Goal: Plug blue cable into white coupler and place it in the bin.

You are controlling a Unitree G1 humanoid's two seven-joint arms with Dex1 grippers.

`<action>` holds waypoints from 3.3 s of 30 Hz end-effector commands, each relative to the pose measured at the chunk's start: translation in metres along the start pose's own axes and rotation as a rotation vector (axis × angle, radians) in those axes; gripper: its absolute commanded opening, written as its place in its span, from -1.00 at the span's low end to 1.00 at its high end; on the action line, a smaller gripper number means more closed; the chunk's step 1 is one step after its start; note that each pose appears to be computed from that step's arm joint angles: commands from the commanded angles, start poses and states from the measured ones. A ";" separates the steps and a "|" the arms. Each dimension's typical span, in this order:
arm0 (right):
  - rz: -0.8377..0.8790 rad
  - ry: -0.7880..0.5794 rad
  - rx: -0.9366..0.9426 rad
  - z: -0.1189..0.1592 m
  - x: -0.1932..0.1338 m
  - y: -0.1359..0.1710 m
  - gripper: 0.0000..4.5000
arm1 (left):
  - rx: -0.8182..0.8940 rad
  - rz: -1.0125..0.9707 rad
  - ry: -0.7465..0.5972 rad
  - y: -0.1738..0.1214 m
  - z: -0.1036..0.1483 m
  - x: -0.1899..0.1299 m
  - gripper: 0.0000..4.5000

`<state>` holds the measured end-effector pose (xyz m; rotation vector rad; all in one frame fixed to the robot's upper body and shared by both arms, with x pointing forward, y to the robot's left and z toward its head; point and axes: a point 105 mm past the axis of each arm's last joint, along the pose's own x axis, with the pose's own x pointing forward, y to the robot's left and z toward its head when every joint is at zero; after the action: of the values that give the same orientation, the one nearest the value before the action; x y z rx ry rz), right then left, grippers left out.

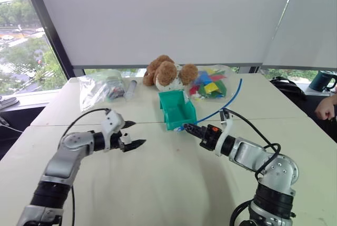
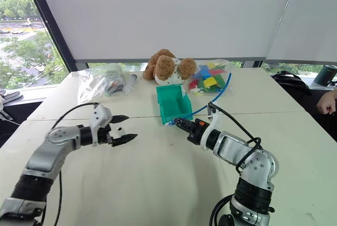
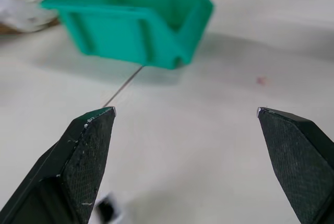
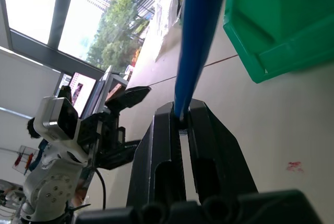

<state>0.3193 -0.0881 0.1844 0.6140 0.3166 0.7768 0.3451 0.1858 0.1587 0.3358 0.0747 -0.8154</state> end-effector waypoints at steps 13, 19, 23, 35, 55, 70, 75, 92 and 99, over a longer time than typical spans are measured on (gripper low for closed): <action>0.121 -0.035 -0.095 0.014 0.015 0.027 -1.00 | -0.132 0.234 0.004 0.026 -0.053 0.001 0.98; 0.112 -0.032 -0.107 0.012 0.011 0.027 -1.00 | -0.180 0.225 -0.005 0.030 -0.064 0.027 0.98; 0.100 -0.033 -0.116 0.011 0.008 0.028 -1.00 | -0.198 0.197 -0.019 0.029 -0.067 0.035 0.88; 0.077 0.104 -0.458 0.023 -0.009 0.030 -1.00 | -0.170 -0.286 -0.136 -0.030 -0.030 0.065 -0.82; 0.298 0.550 -1.144 -0.003 0.009 -0.003 -1.00 | 0.121 -0.733 -0.070 -0.124 -0.035 0.125 -0.82; 0.376 0.607 -1.191 -0.013 0.020 0.000 -1.00 | 0.115 -0.720 -0.070 -0.124 -0.038 0.125 -0.82; 0.385 0.621 -1.204 -0.016 0.019 0.000 -1.00 | 0.111 -0.721 -0.072 -0.124 -0.037 0.126 -0.82; 0.407 0.745 -1.309 -0.031 0.018 -0.012 -1.00 | 0.114 -0.733 -0.070 -0.124 -0.037 0.125 -0.82; 0.399 0.779 -1.324 -0.024 0.013 -0.017 -1.00 | 0.115 -0.731 -0.070 -0.124 -0.037 0.124 -0.82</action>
<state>0.3235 -0.0712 0.1581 -0.9064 0.2692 1.3889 0.3464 0.0322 0.0741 0.4002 0.0552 -1.5477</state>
